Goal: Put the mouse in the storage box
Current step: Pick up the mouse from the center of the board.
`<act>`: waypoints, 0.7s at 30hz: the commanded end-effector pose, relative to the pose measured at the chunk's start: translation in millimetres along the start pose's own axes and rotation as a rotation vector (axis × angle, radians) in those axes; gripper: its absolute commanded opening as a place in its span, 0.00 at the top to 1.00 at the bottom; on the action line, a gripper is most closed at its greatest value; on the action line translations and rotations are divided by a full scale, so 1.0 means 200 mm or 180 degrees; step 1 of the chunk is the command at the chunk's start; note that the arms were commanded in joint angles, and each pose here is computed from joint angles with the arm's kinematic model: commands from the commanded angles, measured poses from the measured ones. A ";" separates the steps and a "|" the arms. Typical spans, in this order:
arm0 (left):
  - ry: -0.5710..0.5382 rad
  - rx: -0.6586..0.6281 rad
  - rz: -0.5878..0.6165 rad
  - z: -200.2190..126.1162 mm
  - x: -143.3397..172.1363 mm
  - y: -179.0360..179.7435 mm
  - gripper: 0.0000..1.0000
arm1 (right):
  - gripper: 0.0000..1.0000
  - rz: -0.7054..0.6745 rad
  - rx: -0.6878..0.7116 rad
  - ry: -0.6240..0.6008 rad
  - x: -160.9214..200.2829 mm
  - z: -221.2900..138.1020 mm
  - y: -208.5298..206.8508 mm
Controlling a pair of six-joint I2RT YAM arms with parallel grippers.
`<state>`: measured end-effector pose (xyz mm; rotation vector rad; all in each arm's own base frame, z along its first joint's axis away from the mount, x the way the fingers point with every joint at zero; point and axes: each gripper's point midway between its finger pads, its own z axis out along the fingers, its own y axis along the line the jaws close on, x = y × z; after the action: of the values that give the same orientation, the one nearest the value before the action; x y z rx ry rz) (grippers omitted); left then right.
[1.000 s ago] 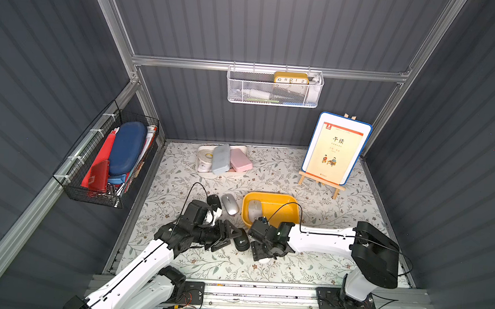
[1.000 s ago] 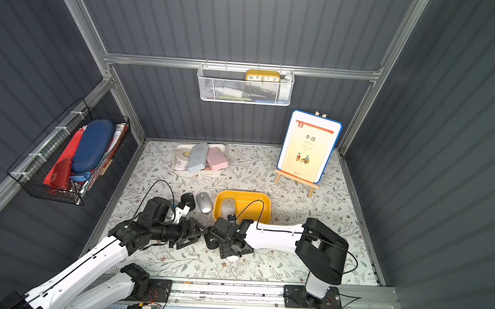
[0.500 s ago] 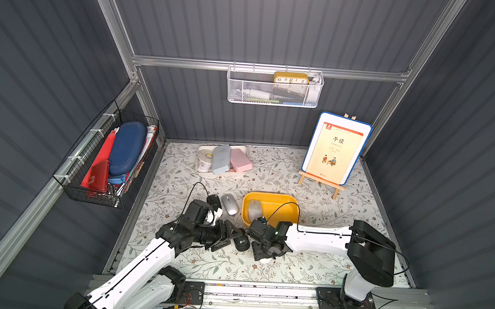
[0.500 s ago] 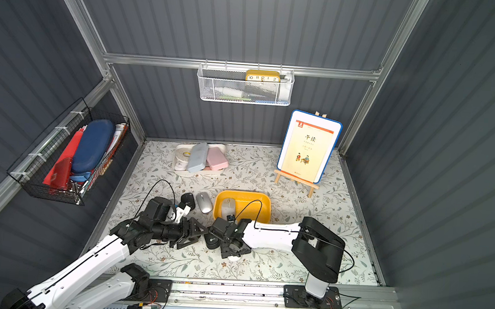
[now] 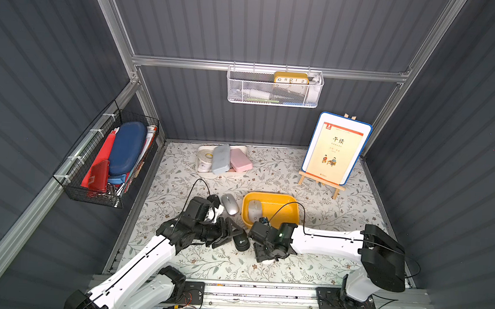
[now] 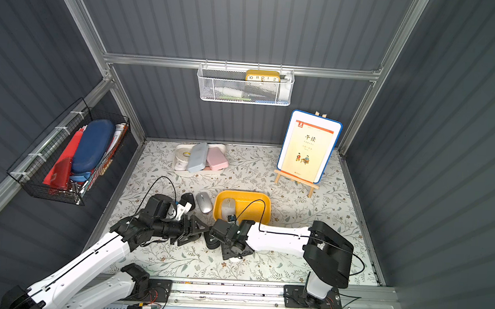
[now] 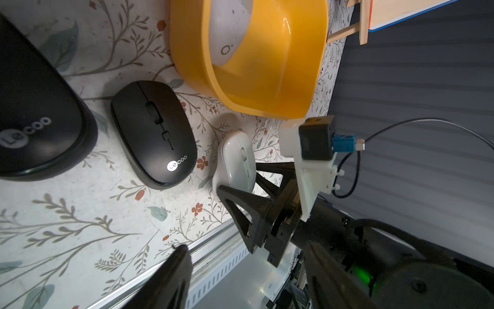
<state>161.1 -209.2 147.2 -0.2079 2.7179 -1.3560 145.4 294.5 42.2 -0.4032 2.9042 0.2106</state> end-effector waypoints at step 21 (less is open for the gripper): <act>-0.0152 -0.0092 0.0592 0.03 -0.31 -0.28 0.29 | 0.34 0.0129 0.0067 -0.0754 -0.51 -0.45 -0.20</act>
<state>209.1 -227.3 177.5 -0.1166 2.6997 -1.2636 216.8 282.2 150.4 -0.2758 2.6777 0.2609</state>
